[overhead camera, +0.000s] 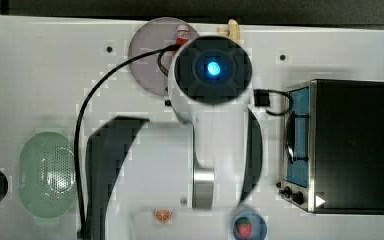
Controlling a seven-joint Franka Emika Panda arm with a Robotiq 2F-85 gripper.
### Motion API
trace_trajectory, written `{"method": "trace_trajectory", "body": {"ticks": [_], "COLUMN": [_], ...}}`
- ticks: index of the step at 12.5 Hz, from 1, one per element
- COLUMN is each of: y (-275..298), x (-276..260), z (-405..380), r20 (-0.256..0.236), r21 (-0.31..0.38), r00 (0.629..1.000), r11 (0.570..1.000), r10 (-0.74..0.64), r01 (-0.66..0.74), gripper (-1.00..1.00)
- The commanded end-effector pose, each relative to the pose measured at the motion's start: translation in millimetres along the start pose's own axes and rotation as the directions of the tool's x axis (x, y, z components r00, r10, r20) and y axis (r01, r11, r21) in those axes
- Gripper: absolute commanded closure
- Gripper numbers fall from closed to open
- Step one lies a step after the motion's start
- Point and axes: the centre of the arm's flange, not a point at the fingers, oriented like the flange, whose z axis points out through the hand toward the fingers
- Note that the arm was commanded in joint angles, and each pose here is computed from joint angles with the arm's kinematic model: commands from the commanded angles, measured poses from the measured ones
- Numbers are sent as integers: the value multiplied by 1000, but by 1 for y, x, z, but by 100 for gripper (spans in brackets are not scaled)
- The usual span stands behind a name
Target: Pick ketchup from plate and place it on table.
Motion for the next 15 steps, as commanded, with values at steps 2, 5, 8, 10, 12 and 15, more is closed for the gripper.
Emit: {"method": "trace_trajectory", "body": {"ticks": [2, 5, 8, 10, 12, 15], "y": [-27, -44, -59, -72, -83, -97], "x": [22, 40, 57, 68, 80, 93], "z": [40, 79, 114, 132, 153, 188], "r20": [-17, -14, 0, -12, -13, 5], "r21": [31, 37, 38, 46, 52, 58], "r00": [989, 965, 931, 887, 852, 830], "r11": [988, 964, 930, 886, 851, 829], "r10": [-150, -261, -365, -461, -523, -558], "r01": [151, 262, 365, 461, 523, 556], "gripper": [-100, -100, -100, -100, -100, -100]}}
